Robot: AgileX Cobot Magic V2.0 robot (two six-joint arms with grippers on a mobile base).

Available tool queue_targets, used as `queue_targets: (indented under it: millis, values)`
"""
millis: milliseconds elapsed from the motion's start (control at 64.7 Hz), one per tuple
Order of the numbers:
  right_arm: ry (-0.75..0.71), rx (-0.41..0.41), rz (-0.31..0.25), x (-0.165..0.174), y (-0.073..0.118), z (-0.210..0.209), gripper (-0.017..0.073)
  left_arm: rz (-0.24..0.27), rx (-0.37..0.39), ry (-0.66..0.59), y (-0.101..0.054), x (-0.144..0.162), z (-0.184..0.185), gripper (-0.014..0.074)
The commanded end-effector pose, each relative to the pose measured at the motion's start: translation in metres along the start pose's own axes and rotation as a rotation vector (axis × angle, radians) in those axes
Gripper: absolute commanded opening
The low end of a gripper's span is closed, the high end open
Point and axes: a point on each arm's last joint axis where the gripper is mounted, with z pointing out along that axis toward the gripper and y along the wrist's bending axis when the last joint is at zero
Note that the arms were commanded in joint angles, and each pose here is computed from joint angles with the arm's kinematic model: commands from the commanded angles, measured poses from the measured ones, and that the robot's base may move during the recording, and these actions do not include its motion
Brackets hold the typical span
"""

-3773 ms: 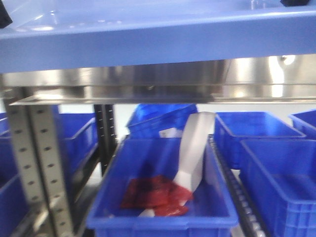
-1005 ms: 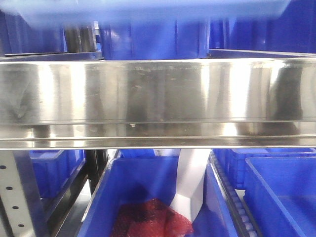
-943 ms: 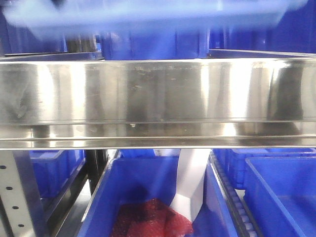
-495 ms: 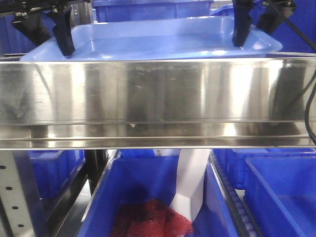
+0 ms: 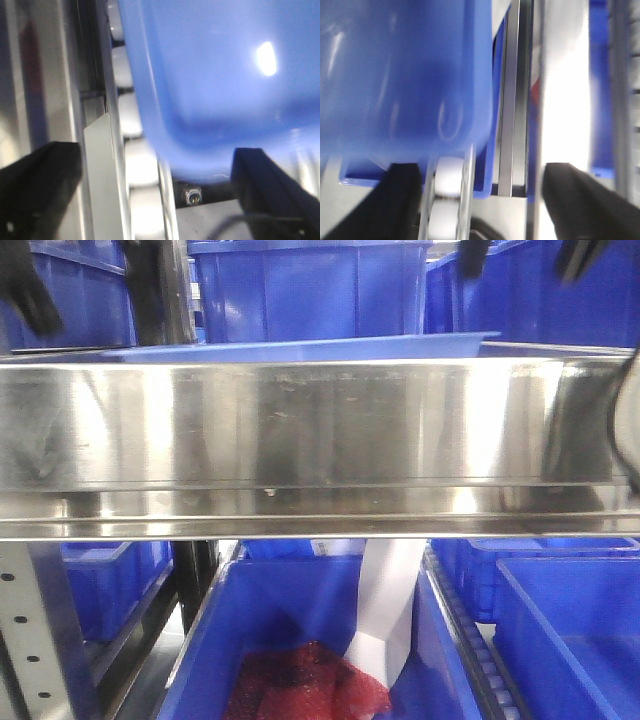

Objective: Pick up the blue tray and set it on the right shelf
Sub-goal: 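Push the tray onto the shelf and lower it with both grippers, then open both grippers and release the tray on the shelf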

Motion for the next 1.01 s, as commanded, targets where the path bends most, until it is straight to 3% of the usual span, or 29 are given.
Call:
queue_targets:
  millis: [0,62,201,371,541,649,851,990]
  values:
    - [-0.167,-0.036,-0.062,0.000,-0.002,-0.061,0.0412,0.010,0.031,-0.172,-0.003,0.008,-0.063,0.0385]
    - [-0.201,-0.052,-0.092,0.011,-0.004,-0.080,0.0288,0.016,0.041,-0.235,-0.002,0.016,-0.081,0.0314]
    - [-0.292,-0.087,-0.097,0.046,-0.017,-0.115,0.0050,0.018,0.061,-0.387,0.003,0.051,-0.118,0.0141]
    - [-0.456,-0.134,-0.117,0.110,-0.041,-0.145,0.0057,0.020,0.089,-0.569,0.014,0.118,-0.144,-0.0048]
    - [-0.626,-0.167,-0.177,0.180,-0.065,-0.150,0.0057,0.066,0.100,-0.764,0.028,0.194,-0.146,-0.0046]
    - [-0.727,-0.186,-0.194,0.222,-0.078,-0.142,0.0057,0.067,0.117,-0.901,0.036,0.239,-0.140,-0.0046]
    - [-0.845,-0.167,-0.239,0.252,-0.089,-0.125,0.0057,0.067,0.138,-1.052,0.046,0.290,-0.121,-0.0046]
    - [-0.887,-0.165,-0.257,0.250,-0.088,-0.124,0.0057,0.067,0.141,-1.073,0.048,0.299,-0.118,-0.0046]
